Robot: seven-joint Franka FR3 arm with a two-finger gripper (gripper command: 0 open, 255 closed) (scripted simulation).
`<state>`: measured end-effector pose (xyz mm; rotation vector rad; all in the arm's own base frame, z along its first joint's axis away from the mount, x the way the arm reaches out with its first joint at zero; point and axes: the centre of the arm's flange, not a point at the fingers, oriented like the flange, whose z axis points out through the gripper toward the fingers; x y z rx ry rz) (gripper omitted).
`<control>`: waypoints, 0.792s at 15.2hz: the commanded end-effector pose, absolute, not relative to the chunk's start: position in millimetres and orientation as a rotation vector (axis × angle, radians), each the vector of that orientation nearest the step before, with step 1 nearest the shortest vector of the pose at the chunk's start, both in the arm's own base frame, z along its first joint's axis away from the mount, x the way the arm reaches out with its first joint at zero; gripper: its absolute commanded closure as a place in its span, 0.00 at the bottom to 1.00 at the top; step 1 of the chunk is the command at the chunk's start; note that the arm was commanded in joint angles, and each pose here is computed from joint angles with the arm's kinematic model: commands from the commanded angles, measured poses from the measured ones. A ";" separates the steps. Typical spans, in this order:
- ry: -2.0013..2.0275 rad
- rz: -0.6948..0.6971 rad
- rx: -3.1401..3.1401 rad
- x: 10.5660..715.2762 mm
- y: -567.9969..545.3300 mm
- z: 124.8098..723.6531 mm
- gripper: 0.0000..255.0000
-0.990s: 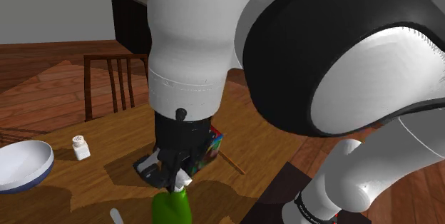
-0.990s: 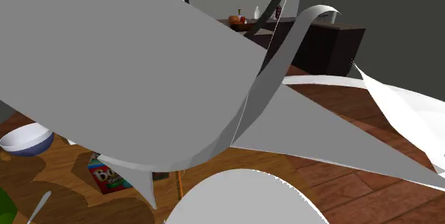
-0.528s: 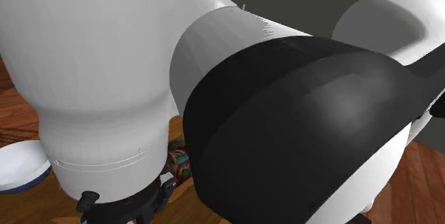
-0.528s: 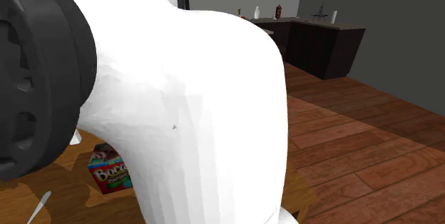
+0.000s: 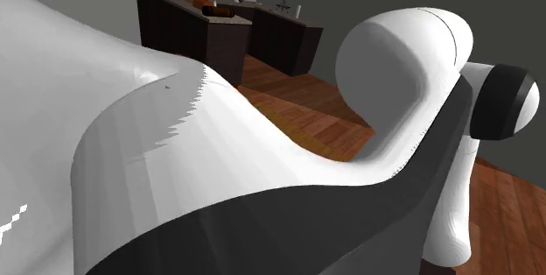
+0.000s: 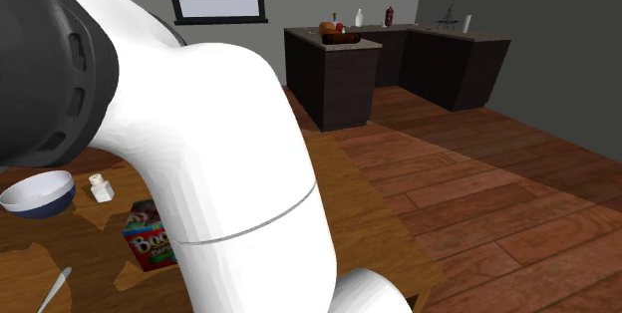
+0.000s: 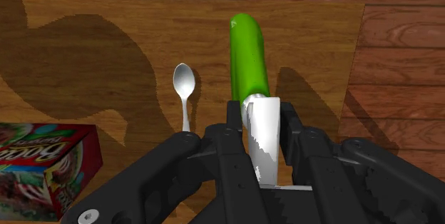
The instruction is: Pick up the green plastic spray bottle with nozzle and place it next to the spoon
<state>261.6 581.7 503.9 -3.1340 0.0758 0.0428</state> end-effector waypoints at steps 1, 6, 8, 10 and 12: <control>0.077 0.041 -3.134 261.4 584.2 493.5 1.00; 0.077 0.041 -3.134 261.4 584.2 467.1 1.00; 0.077 0.041 -3.134 261.4 584.2 456.6 1.00; 0.077 0.041 -3.134 261.4 584.2 446.0 1.00; 0.077 0.041 -3.134 261.4 584.2 435.1 1.00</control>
